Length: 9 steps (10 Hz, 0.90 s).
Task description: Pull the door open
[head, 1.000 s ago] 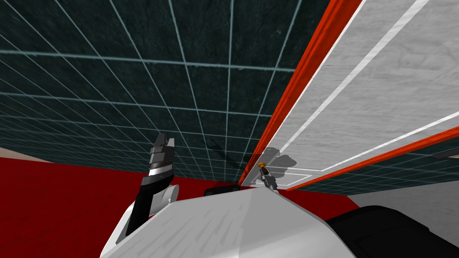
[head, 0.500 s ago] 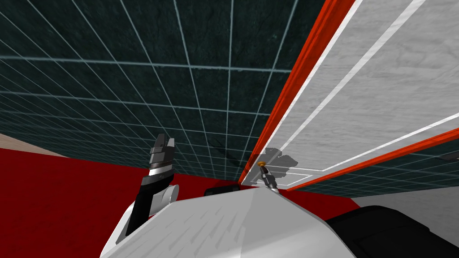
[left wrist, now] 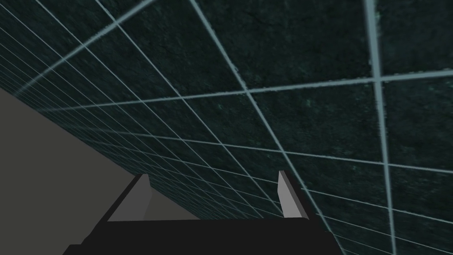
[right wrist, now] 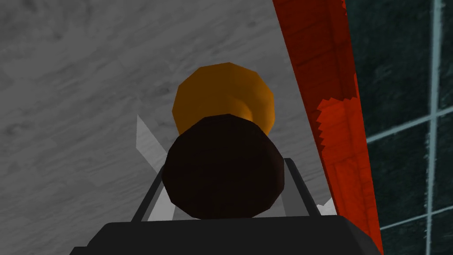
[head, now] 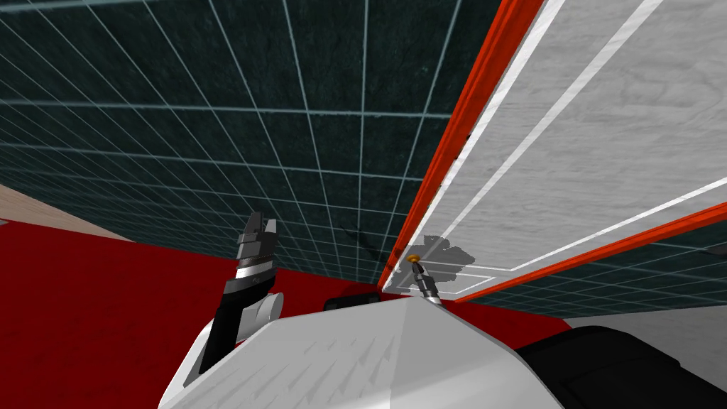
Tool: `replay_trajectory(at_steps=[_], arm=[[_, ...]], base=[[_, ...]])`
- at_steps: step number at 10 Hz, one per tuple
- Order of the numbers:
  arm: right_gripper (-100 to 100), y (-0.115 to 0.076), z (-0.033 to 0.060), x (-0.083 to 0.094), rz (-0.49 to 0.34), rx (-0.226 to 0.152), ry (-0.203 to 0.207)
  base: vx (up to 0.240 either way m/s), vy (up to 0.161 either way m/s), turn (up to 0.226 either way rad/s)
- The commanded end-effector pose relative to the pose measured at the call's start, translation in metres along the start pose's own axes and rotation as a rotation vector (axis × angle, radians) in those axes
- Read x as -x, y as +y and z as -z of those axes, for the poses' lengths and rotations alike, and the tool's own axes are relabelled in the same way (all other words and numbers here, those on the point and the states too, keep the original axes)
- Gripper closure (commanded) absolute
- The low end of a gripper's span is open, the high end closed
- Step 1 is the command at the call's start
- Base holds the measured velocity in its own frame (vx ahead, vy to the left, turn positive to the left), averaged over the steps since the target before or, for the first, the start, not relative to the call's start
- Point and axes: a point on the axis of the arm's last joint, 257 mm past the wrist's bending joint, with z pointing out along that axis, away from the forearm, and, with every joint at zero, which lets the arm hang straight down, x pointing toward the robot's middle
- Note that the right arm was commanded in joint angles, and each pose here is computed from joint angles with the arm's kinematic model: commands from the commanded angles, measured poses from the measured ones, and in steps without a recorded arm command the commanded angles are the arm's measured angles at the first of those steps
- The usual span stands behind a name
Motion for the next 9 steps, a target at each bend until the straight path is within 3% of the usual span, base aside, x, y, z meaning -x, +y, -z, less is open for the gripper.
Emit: replay_trajectory(at_steps=[1,9], arm=[[100,0.002,-0.0057,0.007,-0.061,0.009,-0.023],[100,0.006,-0.0173,0.018,-0.327,0.015,-0.073]], base=[[-0.047,-0.007,0.050],[-0.064,-0.014,0.057]])
